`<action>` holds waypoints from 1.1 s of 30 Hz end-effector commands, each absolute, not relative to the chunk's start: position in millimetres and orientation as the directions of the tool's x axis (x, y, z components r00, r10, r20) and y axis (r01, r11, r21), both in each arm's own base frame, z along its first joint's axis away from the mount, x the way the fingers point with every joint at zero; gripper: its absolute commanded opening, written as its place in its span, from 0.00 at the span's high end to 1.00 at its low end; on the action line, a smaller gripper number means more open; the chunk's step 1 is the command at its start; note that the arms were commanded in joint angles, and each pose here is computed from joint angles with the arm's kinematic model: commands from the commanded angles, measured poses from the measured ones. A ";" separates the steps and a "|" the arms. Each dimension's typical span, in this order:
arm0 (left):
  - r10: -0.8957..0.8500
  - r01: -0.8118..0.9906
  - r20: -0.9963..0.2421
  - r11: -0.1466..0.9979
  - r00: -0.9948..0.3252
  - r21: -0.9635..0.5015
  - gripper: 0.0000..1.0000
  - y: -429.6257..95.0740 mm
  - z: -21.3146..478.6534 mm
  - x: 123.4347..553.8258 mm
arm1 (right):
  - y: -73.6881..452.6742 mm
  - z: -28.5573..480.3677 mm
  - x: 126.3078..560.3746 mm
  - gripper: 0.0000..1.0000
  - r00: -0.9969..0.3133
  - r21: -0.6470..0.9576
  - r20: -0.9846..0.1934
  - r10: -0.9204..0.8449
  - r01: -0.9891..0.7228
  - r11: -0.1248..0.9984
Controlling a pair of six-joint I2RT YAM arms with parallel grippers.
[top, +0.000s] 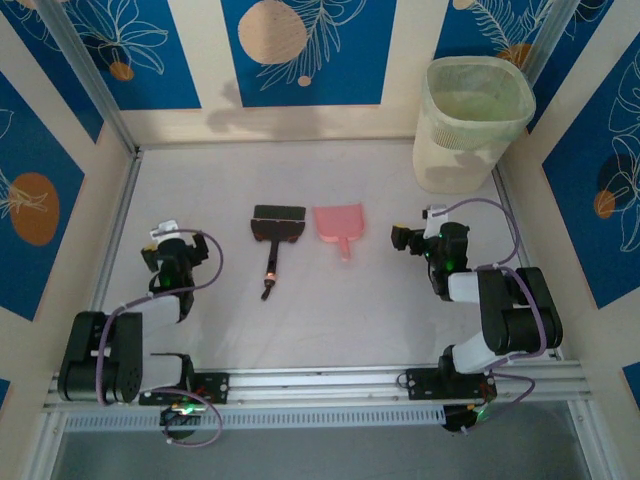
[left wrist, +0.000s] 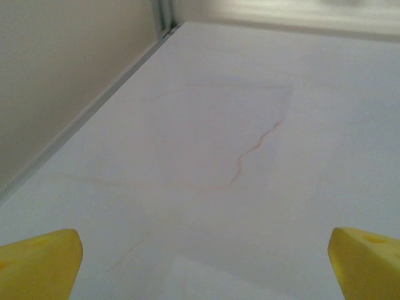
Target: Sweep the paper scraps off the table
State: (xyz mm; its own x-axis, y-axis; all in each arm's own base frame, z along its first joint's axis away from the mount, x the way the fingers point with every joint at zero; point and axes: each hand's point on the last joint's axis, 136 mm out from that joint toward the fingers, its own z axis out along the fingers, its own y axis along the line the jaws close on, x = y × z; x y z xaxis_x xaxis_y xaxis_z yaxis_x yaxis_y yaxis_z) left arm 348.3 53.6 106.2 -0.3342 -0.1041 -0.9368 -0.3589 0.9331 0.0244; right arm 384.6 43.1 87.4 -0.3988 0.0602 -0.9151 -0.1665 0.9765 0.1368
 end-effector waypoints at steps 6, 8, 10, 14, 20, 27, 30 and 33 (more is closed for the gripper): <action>-0.020 -0.127 -0.976 0.992 -0.216 0.008 0.00 16.5 117.3 368.5 | 42.9 98.4 383.3 0.01 -0.315 0.072 -0.949 0.012 -0.181 0.981; -0.016 -0.112 -0.978 0.994 -0.207 0.007 0.00 13.6 114.4 369.6 | 45.1 99.4 382.6 0.01 -0.305 0.060 -0.952 0.000 -0.185 0.981; -0.007 -0.088 -0.976 0.996 -0.218 0.012 0.00 9.4 108.2 372.3 | 46.9 99.6 381.3 0.01 -0.294 0.042 -0.956 -0.015 -0.187 0.981; 0.011 -0.059 -0.974 0.998 -0.228 0.025 0.00 4.0 99.8 378.9 | 45.2 98.2 385.0 0.01 -0.313 0.055 -0.950 -0.005 -0.181 0.982; 0.061 -0.036 -0.945 0.996 -0.322 0.076 0.00 -6.0 91.5 394.1 | 31.9 93.6 396.0 0.01 -0.388 0.136 -0.919 0.070 -0.147 0.980; 0.076 -0.034 -0.945 0.995 -0.318 0.091 0.00 -8.5 93.0 393.7 | 31.6 93.0 396.1 0.01 -0.388 0.129 -0.919 0.065 -0.141 0.982; 0.077 -0.035 -0.945 0.995 -0.318 0.092 0.00 -8.2 93.0 393.8 | 31.6 93.6 396.1 0.01 -0.387 0.129 -0.920 0.065 -0.141 0.982; 0.076 -0.035 -0.945 0.995 -0.319 0.092 0.00 -8.3 92.6 393.6 | 30.9 93.5 396.2 0.01 -0.386 0.128 -0.920 0.065 -0.138 0.982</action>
State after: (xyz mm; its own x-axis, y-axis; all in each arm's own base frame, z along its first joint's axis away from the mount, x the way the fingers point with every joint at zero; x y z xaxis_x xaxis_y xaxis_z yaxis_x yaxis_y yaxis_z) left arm 392.8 -6.8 93.0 -0.3190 0.0584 -0.9460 -0.0398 0.9964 0.0749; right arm 392.1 29.4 89.6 -0.3950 0.0596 -0.9167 -0.1335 0.9836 0.1215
